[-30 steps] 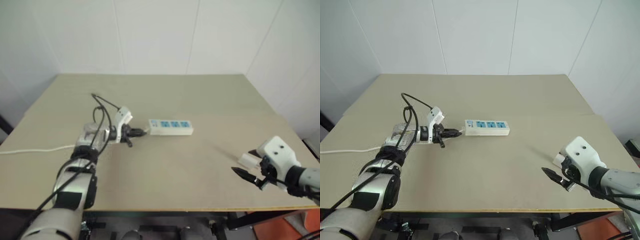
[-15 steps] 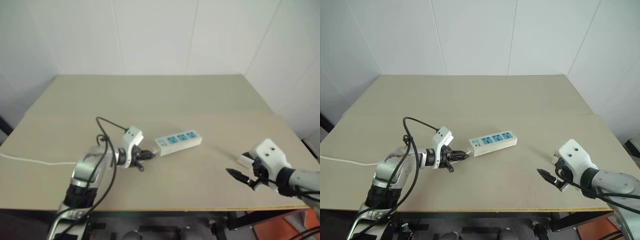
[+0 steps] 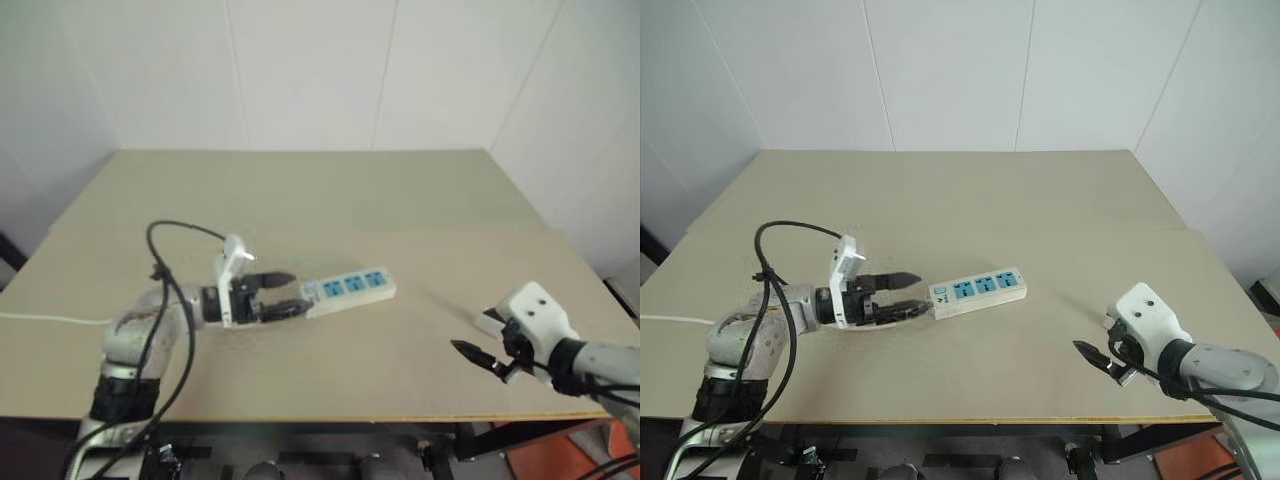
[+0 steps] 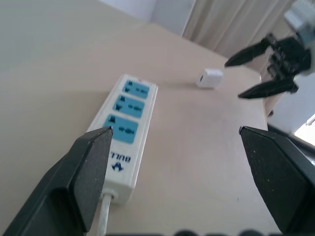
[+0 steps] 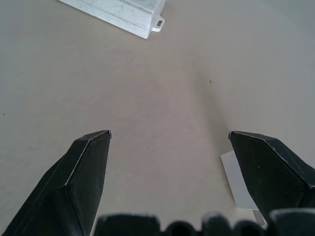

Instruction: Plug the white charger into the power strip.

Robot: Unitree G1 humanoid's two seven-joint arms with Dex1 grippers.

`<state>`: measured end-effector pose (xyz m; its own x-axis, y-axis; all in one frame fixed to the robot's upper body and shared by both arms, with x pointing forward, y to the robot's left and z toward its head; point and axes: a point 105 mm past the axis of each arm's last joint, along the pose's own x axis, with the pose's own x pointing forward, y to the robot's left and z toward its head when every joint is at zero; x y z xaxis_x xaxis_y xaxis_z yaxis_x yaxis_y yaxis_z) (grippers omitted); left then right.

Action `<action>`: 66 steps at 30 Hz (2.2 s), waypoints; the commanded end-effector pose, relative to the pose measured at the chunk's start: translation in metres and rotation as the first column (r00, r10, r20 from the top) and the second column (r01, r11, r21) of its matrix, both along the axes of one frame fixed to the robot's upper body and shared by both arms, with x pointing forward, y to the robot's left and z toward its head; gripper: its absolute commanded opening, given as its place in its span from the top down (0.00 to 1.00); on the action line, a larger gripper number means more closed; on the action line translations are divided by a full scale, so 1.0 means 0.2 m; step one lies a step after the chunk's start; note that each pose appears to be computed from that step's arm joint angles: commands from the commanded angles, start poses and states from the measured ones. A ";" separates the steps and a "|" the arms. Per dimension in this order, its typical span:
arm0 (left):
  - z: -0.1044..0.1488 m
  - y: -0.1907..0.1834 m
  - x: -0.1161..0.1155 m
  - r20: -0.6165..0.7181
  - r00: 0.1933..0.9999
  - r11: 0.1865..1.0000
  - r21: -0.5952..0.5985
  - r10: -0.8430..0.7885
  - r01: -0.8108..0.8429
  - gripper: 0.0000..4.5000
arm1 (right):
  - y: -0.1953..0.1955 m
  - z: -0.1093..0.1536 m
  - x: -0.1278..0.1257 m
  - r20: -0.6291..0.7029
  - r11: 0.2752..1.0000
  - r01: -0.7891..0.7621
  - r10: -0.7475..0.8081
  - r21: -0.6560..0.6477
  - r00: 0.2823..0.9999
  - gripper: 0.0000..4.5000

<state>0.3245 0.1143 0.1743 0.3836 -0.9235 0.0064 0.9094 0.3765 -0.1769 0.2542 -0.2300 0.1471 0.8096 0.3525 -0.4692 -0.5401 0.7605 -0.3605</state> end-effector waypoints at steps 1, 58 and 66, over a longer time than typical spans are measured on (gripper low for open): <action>0.09 0.05 0.09 0.130 0.991 0.993 -0.119 0.029 -0.013 0.01 | 0.02 0.04 0.00 0.051 1.000 -0.008 0.009 -0.015 0.999 0.00; -0.49 -0.10 0.25 0.229 0.965 0.948 0.314 -0.125 0.048 0.27 | 0.10 -0.04 -0.03 0.029 0.999 0.043 -0.043 -0.001 0.999 0.00; -0.47 -0.12 0.20 0.243 0.940 0.937 0.310 -0.239 0.158 0.27 | 0.04 0.04 -0.03 -0.022 0.998 0.048 -0.049 -0.039 0.999 0.00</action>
<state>0.3714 0.0897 0.0845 0.2737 -0.9508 -0.1448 0.9549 0.2506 0.1595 0.2476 -0.2136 0.1380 0.8049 0.3179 -0.5011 -0.5278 0.7695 -0.3596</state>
